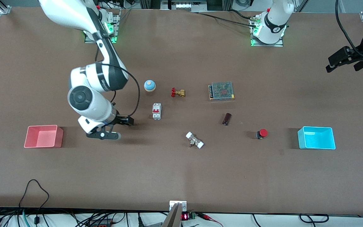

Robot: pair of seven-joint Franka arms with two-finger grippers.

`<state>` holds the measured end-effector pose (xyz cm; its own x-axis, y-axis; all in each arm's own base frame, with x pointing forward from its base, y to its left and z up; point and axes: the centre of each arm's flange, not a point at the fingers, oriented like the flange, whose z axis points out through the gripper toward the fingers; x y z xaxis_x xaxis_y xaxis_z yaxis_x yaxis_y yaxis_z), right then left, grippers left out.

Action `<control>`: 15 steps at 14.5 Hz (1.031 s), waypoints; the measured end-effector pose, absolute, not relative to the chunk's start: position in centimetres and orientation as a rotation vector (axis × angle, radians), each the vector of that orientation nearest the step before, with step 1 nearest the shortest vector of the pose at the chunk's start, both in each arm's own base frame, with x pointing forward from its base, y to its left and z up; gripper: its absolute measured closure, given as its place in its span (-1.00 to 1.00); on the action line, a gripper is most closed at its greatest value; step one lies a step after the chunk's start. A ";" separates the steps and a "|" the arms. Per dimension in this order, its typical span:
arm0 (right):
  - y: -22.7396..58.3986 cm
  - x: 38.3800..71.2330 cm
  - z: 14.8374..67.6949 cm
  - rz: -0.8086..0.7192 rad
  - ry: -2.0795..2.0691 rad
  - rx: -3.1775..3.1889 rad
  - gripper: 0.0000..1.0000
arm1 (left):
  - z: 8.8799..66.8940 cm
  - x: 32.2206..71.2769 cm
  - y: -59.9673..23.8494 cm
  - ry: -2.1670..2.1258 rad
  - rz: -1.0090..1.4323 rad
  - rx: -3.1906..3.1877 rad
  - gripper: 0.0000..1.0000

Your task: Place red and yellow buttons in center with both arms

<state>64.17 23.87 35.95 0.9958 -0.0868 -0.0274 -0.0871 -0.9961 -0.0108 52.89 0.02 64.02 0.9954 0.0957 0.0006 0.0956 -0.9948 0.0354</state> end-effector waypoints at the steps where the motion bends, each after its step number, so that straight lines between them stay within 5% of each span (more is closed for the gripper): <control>1: 23.0 64.1 38.1 0.039 0.153 -3.121 -1.00 | 64.0 53.0 0.1 0.151 0.018 3.102 -1.00; 9: 14.7 64.5 48.2 0.046 0.269 -3.123 -1.00 | 67.4 52.9 2.7 0.212 0.129 3.094 -1.00; 15: -0.2 64.0 54.3 0.064 0.254 -3.075 -1.00 | 66.0 53.5 6.7 0.159 0.092 3.103 -1.00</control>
<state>64.04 -0.17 54.28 0.9856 -0.1626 -0.0461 -0.1650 -0.9849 -0.0519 53.52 6.66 65.95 0.9930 0.1033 0.0572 0.1013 -0.9942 0.0364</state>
